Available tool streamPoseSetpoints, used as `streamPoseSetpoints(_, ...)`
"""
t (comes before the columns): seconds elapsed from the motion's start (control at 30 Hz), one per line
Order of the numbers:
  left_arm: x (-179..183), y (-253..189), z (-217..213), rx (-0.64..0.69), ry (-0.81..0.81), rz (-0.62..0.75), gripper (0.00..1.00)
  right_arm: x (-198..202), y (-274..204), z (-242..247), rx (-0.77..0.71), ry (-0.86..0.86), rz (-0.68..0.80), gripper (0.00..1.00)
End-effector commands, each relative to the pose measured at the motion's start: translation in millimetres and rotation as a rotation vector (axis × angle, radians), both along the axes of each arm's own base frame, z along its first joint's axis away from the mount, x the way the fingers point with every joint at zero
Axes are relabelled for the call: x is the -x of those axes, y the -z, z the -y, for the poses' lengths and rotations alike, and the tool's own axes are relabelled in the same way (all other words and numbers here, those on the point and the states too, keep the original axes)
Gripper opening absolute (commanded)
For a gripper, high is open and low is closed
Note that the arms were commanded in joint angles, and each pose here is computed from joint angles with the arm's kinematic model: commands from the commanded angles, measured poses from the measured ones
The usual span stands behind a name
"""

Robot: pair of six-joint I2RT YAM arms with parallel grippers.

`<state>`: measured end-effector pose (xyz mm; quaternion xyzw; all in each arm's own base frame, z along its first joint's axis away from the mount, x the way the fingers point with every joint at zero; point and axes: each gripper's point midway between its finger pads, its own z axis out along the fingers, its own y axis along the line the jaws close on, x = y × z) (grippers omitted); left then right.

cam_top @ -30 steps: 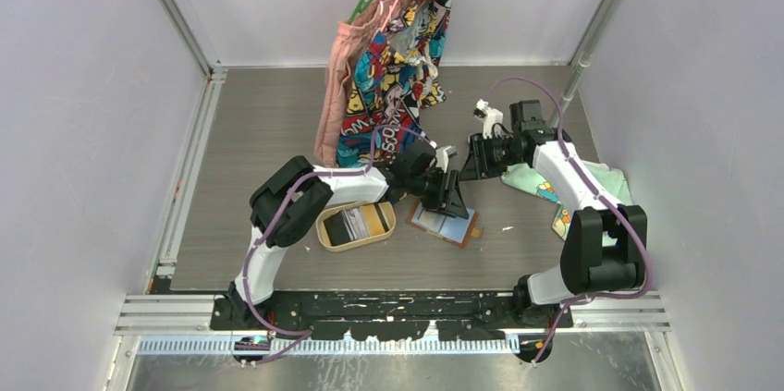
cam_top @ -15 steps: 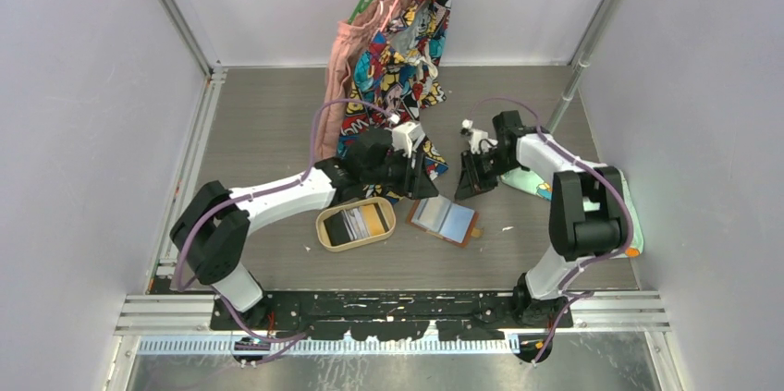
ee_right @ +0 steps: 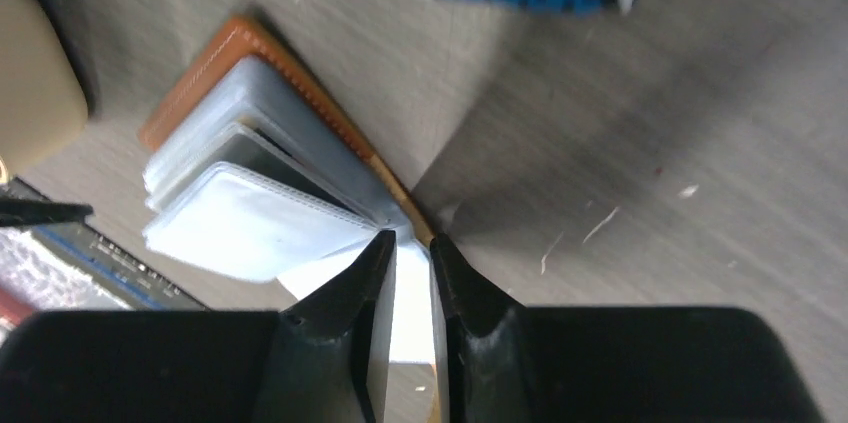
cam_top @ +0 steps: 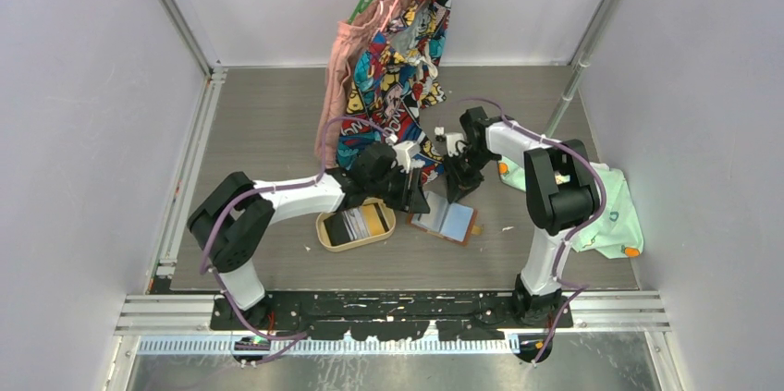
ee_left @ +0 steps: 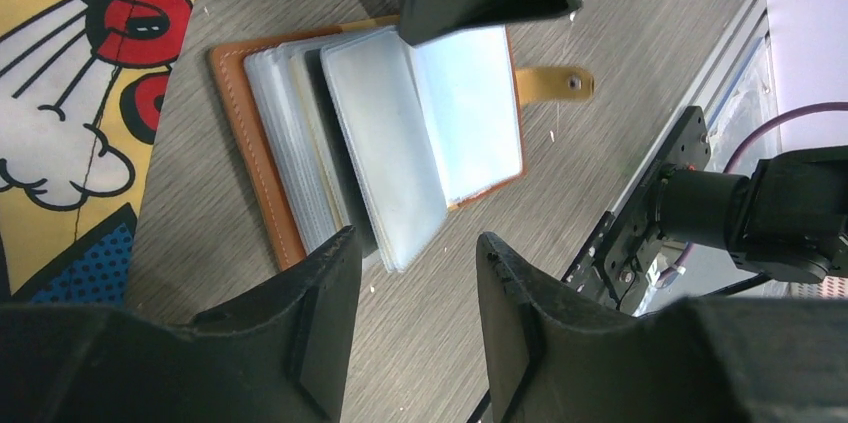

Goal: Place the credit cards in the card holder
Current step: Turn over the card slot in the card holder.

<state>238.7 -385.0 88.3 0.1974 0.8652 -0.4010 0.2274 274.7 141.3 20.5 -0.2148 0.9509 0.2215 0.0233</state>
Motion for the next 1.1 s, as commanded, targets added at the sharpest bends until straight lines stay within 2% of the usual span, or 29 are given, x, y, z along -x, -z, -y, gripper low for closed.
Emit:
streamPoseSetpoints(0.0,-0.9,-11.5,12.2,0.08,-0.012,-0.007,0.47,-41.8,-11.9,-14.2,0.008,-0.002,0.139,0.26)
streamPoseSetpoints(0.33,0.5,-3.7,21.4,0.069,-0.044,-0.042,0.48,-35.1,-36.9,-14.6,-0.099,0.013,0.152,0.26)
streamPoseSetpoints(0.57,-5.2,10.1,17.2,0.002,-0.096,-0.074,0.47,-24.0,-51.9,-20.4,-0.173,-0.011,0.156,0.27)
streamPoseSetpoints(0.8,0.9,6.6,27.5,0.018,-0.063,-0.092,0.45,-20.5,-54.6,-22.2,-0.198,-0.011,0.14,0.27)
streamPoseSetpoints(1.07,5.9,-5.7,38.8,0.094,-0.039,-0.108,0.41,-9.3,-64.1,-21.2,-0.31,0.037,0.076,0.28)
